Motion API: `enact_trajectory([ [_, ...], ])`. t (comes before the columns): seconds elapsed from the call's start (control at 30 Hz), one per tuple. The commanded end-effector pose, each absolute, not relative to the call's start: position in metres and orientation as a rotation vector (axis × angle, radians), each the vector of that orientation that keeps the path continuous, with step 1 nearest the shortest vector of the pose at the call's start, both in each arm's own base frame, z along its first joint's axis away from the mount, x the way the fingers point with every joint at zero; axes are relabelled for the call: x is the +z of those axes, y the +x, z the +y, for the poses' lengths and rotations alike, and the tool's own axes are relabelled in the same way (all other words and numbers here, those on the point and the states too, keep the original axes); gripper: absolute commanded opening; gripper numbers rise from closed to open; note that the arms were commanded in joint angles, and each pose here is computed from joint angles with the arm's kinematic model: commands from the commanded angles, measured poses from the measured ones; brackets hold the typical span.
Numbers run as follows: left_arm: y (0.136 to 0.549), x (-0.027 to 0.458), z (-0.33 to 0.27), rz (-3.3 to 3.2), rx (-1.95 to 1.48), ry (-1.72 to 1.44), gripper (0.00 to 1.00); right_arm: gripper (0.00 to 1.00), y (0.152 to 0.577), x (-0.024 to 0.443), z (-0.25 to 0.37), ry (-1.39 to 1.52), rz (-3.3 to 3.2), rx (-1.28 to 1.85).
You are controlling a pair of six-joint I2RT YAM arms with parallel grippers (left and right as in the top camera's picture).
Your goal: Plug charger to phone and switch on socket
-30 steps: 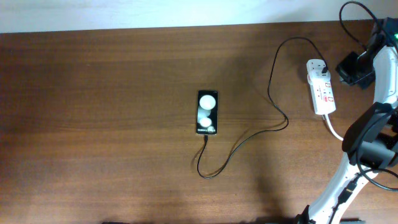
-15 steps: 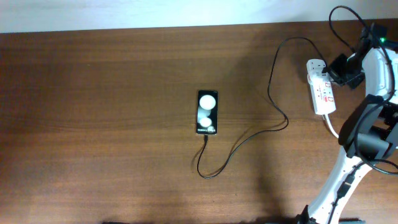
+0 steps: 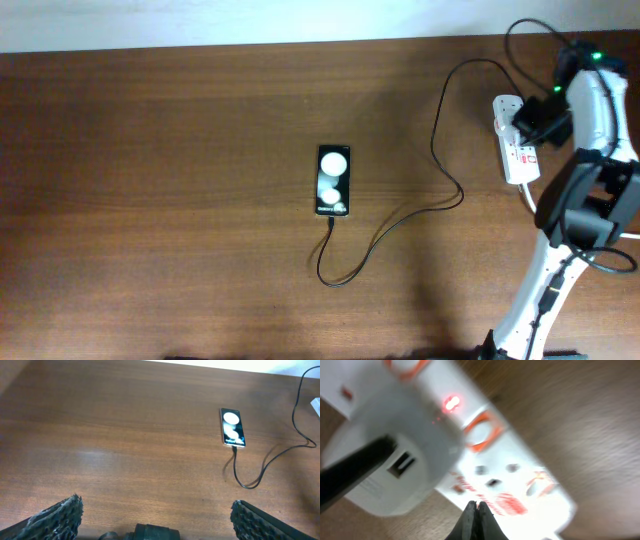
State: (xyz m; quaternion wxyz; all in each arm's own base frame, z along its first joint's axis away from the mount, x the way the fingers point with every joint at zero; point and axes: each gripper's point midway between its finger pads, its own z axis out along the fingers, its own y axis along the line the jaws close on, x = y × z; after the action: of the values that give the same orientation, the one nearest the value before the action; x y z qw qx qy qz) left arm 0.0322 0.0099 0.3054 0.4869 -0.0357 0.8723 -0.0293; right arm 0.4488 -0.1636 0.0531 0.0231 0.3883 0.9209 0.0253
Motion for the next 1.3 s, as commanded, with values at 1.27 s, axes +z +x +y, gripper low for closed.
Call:
enact_trajectory([
  [1.27,0.195,0.282,0.018,1.536,-0.029,-0.193,0.99,0.19,-0.015,0.592,0.109,-0.44,0.901,0.493],
])
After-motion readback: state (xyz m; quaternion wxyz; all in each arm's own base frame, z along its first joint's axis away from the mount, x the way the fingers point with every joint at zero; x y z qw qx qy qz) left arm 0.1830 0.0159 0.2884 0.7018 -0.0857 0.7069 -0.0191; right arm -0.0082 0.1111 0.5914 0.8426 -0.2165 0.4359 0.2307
